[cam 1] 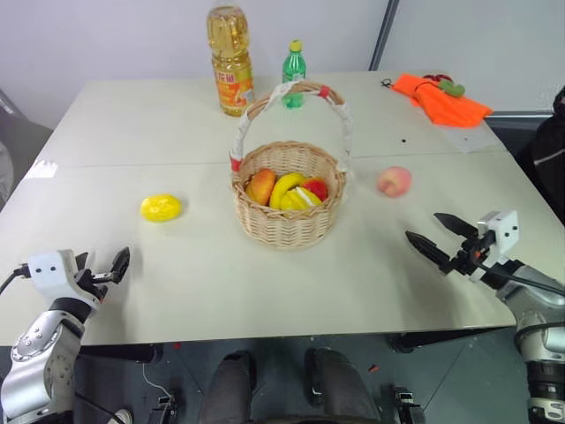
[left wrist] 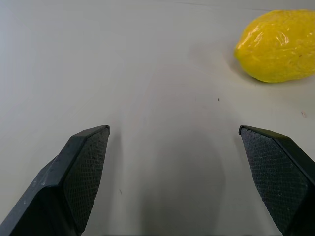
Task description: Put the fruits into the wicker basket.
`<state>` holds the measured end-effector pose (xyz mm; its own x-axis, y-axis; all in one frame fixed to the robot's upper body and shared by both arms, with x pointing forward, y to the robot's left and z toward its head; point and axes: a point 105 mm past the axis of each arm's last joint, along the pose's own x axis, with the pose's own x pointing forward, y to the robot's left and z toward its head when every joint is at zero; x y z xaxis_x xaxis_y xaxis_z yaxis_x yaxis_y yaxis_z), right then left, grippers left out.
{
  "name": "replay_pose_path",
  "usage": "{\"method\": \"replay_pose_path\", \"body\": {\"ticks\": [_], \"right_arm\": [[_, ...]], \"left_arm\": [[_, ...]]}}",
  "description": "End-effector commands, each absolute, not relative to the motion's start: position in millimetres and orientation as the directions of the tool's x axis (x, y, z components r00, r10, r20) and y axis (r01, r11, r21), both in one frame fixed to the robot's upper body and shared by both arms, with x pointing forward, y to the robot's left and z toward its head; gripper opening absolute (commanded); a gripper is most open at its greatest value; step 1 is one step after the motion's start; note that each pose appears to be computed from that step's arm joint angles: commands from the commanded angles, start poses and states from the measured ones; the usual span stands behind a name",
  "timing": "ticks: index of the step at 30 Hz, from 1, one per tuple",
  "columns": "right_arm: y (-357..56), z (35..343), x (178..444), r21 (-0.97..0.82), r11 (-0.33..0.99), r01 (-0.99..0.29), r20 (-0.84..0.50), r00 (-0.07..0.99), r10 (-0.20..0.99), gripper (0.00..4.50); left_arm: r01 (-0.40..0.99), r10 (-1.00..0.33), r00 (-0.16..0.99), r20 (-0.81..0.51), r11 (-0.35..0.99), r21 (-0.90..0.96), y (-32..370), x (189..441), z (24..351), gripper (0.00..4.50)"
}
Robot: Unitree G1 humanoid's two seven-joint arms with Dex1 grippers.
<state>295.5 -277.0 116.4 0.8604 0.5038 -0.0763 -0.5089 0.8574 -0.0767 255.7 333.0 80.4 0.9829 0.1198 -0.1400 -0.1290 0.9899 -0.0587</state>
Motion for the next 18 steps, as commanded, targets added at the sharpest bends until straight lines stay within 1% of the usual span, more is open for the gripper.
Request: {"method": "replay_pose_path", "body": {"ticks": [1, 4, 7, 11, 13, 18], "right_arm": [[-274, 128, 297, -0.107, 0.851, -0.515, -0.042, 0.857, 0.513, 4.47], [-273, 129, 296, -0.11, 0.85, -0.514, -0.037, 0.857, 0.514, 4.47], [-271, 132, 296, -0.113, 0.847, -0.519, -0.03, 0.854, 0.519, 4.47], [-263, 145, 297, -0.116, 0.832, -0.542, -0.005, 0.838, 0.545, 4.47], [-256, 153, 297, -0.123, 0.815, -0.565, 0.005, 0.821, 0.57, 4.47], [-226, 189, 283, -0.174, 0.702, -0.691, 0.013, 0.711, 0.703, 4.47]], "left_arm": [[-0.134, 0.131, 0.985, -0.11, 0.991, -0.02, 338, 254, 92, 4.5], [-0.116, 0.112, 0.989, -0.092, 0.993, -0.034, 333, 259, 97, 4.5], [-0.066, 0.063, 0.995, -0.082, 0.997, -0.042, 325, 265, 102, 4.5], [-0.015, 0.012, 0.998, -0.07, 0.999, -0.043, 317, 272, 112, 4.5], [0.014, -0.017, 0.998, -0.057, 0.999, -0.045, 313, 275, 119, 4.5], [0.117, -0.117, 0.992, -0.054, 0.993, 0.0, 287, 296, 146, 4.5]]}}
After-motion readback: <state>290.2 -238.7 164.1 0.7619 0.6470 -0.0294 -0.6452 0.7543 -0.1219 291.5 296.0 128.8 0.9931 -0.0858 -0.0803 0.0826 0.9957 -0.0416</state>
